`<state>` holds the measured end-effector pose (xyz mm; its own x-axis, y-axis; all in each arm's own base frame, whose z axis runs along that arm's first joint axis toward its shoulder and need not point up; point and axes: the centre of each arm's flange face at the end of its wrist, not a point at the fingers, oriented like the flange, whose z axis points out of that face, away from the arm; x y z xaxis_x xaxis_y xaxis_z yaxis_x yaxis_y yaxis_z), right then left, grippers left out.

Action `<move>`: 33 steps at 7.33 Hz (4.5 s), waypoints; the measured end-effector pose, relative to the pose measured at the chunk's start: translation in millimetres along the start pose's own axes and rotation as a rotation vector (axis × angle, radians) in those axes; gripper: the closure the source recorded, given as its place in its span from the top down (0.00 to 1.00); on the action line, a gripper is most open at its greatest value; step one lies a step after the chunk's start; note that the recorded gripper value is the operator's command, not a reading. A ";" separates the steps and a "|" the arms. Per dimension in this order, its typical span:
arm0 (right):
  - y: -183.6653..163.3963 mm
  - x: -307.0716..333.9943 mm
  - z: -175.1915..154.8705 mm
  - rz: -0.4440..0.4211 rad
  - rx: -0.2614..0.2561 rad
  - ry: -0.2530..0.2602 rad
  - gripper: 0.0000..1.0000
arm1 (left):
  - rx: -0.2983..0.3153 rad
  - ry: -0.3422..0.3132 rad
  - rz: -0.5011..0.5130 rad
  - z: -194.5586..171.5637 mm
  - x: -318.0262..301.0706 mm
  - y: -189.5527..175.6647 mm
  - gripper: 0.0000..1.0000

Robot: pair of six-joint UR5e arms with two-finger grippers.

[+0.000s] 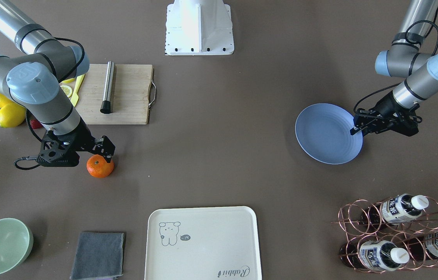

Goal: Pick orange to plate
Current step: 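Close the right gripper on the tangerine while the left arm pushes the plate, then carry the tangerine over the blue plate while the left arm withdraws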

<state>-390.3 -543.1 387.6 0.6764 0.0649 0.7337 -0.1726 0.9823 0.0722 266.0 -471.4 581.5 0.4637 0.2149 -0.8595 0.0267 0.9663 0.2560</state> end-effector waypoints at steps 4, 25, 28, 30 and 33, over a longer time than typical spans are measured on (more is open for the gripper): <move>-8.4 4.4 0.7 0.004 0.003 0.009 1.00 | 0.013 0.055 -0.036 -4.7 39.1 -28.2 0.00; 16.6 -76.2 -38.5 0.027 -0.025 -0.039 0.00 | 0.165 -0.023 -0.236 121.2 404.5 -53.0 0.98; 73.0 -151.4 -42.5 0.066 -0.024 -0.060 0.00 | 0.213 -0.111 -0.049 83.5 343.4 -78.8 0.98; 110.6 -189.7 -28.7 0.054 -0.015 -0.060 0.00 | 0.236 -0.158 0.141 26.3 299.4 -83.2 0.98; 117.7 -241.2 -3.1 0.047 -0.004 -0.039 0.00 | 0.184 -0.100 0.092 -82.5 214.1 -117.8 0.98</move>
<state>-571.6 -442.5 217.0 0.6391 0.1042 0.7620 -0.2004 0.9791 0.0342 289.0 -527.5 330.8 0.5569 0.2773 -0.7829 0.1369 0.8991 0.4158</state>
